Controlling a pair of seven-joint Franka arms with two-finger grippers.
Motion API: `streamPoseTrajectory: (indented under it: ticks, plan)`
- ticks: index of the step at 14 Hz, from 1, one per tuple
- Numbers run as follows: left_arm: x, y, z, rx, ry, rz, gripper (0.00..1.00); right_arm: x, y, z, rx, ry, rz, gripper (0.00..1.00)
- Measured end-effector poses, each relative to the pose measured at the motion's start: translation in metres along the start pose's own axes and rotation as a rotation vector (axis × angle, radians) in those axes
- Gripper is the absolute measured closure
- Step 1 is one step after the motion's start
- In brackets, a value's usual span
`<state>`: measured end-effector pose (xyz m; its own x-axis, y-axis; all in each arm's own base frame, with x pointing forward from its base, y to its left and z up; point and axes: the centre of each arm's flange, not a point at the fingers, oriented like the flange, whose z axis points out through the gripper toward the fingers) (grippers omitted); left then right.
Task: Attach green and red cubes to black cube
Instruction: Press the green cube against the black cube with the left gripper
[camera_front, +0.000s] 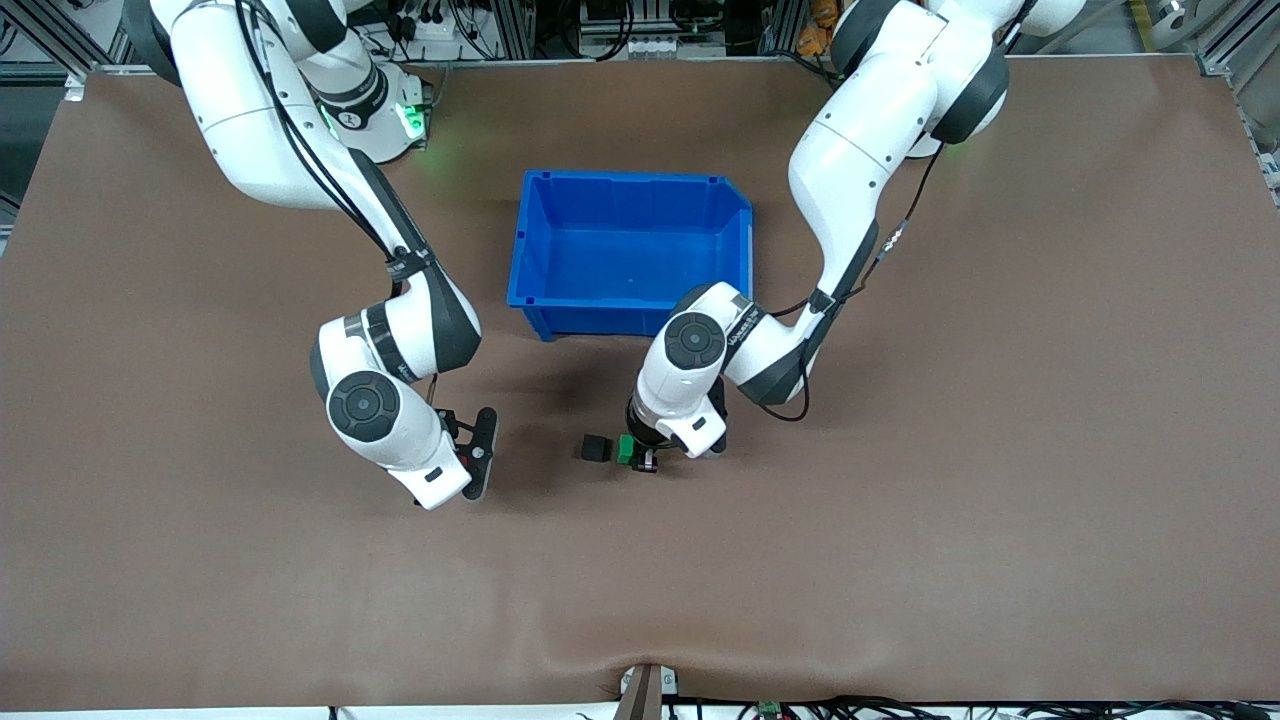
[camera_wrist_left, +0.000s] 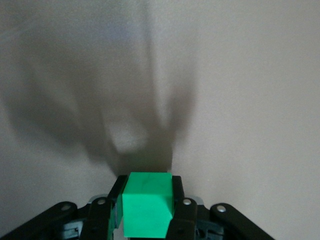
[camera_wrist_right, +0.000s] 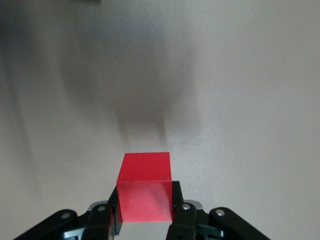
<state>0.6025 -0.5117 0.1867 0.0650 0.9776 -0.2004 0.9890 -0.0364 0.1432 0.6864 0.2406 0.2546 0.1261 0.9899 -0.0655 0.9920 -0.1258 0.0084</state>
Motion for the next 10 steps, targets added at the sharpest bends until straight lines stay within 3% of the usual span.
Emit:
streamPoseTrajectory:
  ticks: [10]
  plan:
    - [-0.010, -0.004, 0.005, -0.028, -0.016, 0.016, 0.60, -0.016, 0.006, 0.014, 0.015, -0.013, 0.023, 0.60]
